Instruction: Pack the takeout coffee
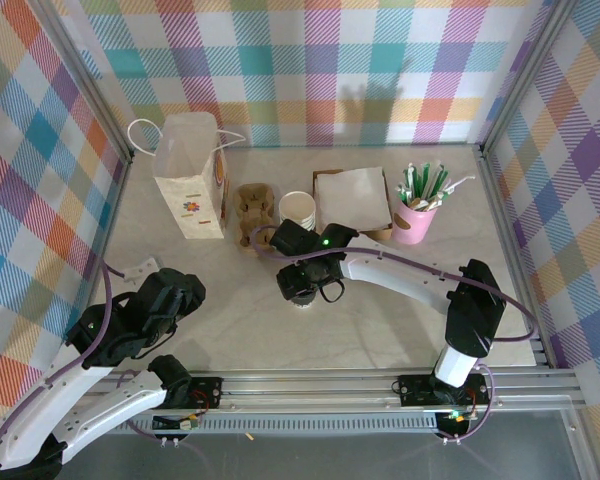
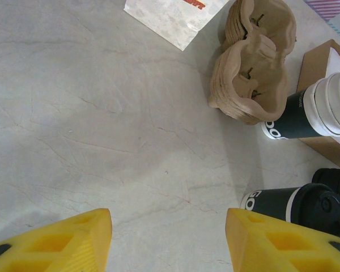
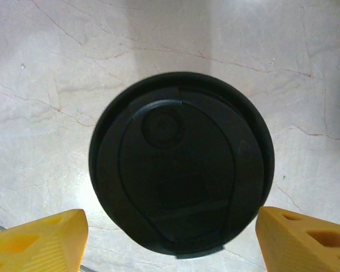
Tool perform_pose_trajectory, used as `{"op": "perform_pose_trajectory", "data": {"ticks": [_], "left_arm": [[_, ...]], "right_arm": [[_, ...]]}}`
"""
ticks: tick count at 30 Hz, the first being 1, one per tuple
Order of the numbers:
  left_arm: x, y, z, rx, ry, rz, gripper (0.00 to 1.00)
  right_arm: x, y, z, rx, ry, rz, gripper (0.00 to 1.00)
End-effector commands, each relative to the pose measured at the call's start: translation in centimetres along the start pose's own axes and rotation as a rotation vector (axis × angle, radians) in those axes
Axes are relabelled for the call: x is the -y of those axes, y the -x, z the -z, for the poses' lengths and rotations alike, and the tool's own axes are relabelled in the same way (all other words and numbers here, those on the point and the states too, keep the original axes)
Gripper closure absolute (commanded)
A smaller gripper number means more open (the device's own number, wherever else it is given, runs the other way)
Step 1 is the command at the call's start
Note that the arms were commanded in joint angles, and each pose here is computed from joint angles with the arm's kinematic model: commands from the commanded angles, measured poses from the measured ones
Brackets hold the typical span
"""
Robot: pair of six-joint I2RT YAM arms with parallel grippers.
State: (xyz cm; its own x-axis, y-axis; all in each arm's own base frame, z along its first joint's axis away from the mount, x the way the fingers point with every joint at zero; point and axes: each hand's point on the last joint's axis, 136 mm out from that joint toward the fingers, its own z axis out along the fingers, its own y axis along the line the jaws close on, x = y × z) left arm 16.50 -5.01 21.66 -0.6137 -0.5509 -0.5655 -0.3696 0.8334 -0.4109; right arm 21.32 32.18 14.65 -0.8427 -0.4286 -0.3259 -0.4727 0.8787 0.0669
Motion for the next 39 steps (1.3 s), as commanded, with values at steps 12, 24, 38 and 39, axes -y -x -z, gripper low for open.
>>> {"op": "perform_pose_trajectory", "data": {"ticks": [12,24,38,39], "left_arm": [[-0.5,-0.1,-0.2,0.005,0.021,-0.012,0.45],[-0.2,0.0,-0.2,0.008,0.009,-0.010,0.45],[0.3,-0.2,-0.7,-0.003,0.012,-0.012,0.45],[0.3,-0.3,-0.7,-0.007,0.012,-0.012,0.45]], "right_arm": [[-0.8,0.6,0.0,-0.014,0.006,0.223,0.14],[-0.2,1.1,-0.4,-0.003,-0.029,0.320,0.10],[-0.1,0.5,-2.1,-0.054,0.027,0.266,0.25],[-0.1,0.4,-2.2,-0.060,0.024,0.266,0.25]]}}
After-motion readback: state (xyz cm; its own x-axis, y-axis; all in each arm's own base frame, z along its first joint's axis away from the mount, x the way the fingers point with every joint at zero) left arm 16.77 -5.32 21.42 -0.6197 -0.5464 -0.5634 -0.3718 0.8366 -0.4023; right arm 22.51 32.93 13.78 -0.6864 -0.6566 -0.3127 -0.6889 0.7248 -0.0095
